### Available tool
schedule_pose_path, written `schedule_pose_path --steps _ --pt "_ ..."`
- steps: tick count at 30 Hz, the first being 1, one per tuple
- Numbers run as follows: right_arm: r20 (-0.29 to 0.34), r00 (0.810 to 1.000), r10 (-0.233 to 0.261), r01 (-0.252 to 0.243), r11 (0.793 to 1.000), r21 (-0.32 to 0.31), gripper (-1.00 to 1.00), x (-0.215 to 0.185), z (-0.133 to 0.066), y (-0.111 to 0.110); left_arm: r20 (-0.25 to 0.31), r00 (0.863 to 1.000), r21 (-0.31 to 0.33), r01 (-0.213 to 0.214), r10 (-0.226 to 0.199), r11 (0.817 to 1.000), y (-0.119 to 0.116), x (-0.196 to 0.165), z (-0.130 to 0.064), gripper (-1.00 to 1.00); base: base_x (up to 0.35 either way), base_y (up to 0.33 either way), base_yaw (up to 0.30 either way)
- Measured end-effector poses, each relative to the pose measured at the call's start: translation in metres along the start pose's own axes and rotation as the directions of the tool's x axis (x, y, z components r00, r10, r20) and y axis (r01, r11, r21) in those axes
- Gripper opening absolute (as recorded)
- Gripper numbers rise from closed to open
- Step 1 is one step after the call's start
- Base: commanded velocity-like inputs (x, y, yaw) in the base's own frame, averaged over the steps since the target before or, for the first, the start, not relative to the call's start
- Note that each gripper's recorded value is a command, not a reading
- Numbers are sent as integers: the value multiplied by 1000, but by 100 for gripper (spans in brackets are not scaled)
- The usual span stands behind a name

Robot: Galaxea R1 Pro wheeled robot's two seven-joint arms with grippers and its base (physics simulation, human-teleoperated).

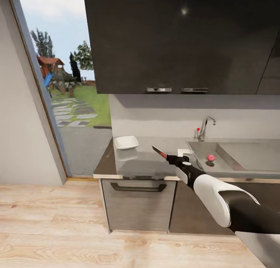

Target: In the kitchen, take the Vidalia onion out of the sink, dice it on the chopping board with the paring knife, put the diced onion into the bowl on the countertop, then place both the paring knife and the chopping board into the sink.

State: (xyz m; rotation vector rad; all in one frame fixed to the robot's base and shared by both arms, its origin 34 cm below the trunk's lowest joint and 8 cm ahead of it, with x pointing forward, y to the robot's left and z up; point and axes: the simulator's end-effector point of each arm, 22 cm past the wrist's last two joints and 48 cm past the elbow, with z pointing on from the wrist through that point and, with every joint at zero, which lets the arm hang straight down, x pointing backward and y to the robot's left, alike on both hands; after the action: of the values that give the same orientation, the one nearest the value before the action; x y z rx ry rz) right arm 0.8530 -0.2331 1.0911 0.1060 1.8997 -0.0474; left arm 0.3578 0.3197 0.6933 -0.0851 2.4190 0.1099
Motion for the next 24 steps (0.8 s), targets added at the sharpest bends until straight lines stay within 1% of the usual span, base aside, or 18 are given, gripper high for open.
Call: schedule_pose_path --steps 3,6,24 --pt "-6 1000 -1 1 1000 -3 100 4 2 1 -5 1000 0 0 0 1000 0 2 0 100 226 107 0" --pt "-11 1000 -1 1 1000 -3 100 8 3 0 -10 1000 0 -1 1 1000 0 4 0 100 90 35 0" --pt "-41 999 -3 3 1000 6 100 29 13 -7 -39 999 0 -3 3 1000 0 15 -1 100 8 3 0"
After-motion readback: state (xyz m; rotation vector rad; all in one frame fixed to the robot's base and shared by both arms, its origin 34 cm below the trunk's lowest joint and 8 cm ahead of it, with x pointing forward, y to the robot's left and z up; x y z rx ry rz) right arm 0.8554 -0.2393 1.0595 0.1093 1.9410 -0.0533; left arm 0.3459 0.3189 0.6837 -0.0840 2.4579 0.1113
